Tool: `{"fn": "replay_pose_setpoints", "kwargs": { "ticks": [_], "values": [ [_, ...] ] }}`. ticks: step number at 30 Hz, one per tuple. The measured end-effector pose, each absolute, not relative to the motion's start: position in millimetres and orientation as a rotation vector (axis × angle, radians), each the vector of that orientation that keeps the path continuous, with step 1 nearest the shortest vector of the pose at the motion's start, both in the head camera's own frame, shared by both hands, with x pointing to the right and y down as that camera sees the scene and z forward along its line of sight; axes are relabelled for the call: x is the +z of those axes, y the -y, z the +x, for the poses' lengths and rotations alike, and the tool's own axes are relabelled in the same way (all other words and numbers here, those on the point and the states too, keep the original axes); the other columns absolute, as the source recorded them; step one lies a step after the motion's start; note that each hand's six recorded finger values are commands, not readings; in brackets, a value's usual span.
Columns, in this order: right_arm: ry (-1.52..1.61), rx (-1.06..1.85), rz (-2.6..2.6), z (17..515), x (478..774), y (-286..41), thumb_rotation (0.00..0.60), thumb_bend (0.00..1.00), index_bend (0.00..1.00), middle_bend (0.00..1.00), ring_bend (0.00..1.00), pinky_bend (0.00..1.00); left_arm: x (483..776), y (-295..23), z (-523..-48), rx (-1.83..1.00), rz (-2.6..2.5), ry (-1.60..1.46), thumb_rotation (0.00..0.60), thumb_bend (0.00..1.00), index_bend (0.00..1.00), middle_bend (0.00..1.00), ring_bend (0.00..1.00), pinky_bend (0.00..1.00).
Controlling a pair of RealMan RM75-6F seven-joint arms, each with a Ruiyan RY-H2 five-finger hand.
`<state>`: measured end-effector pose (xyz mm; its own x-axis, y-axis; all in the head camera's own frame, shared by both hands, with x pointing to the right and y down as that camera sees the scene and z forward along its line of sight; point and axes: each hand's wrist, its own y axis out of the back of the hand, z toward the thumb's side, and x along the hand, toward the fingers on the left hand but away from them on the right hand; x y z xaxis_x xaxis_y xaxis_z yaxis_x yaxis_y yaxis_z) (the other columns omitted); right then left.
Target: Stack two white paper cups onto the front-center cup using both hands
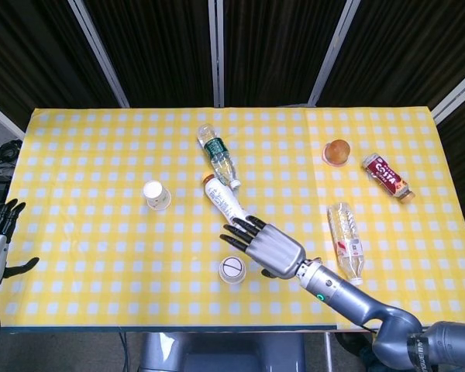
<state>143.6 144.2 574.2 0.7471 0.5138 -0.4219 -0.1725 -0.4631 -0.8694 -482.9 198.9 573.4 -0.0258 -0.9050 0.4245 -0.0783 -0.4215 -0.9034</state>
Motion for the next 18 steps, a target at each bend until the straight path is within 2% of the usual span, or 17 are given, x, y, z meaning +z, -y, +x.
{"fn": "replay_pose_setpoints", "kwargs": {
  "ticks": [4, 9, 14, 18],
  "values": [
    [0.364, 0.842, -1.802, 177.9, 567.1, -136.0, 0.600, 0.00, 0.00, 0.00, 0.00, 0.00, 575.7, -197.3, -483.3, -1.528, -1.563, -1.054, 0.600, 0.00, 0.00, 0.00, 0.00, 0.00],
    [0.537, 0.941, -1.659, 251.5, 561.5, -131.1, 0.600, 0.00, 0.00, 0.00, 0.00, 0.00, 578.2, -189.8, -478.4, -1.506, -1.582, -1.051, 0.600, 0.00, 0.00, 0.00, 0.00, 0.00],
    [0.695, 1.115, -1.549, 325.9, 560.6, -151.6, 0.600, 0.00, 0.00, 0.00, 0.00, 0.00, 584.8, -163.2, -459.6, -1.441, -1.644, -1.018, 0.600, 0.00, 0.00, 0.00, 0.00, 0.00],
    [0.768, 1.231, -1.520, 353.6, 567.0, -172.9, 0.600, 0.00, 0.00, 0.00, 0.00, 0.00, 594.5, -134.9, -437.3, -1.404, -1.700, -0.945, 0.600, 0.00, 0.00, 0.00, 0.00, 0.00]
  ]
}}
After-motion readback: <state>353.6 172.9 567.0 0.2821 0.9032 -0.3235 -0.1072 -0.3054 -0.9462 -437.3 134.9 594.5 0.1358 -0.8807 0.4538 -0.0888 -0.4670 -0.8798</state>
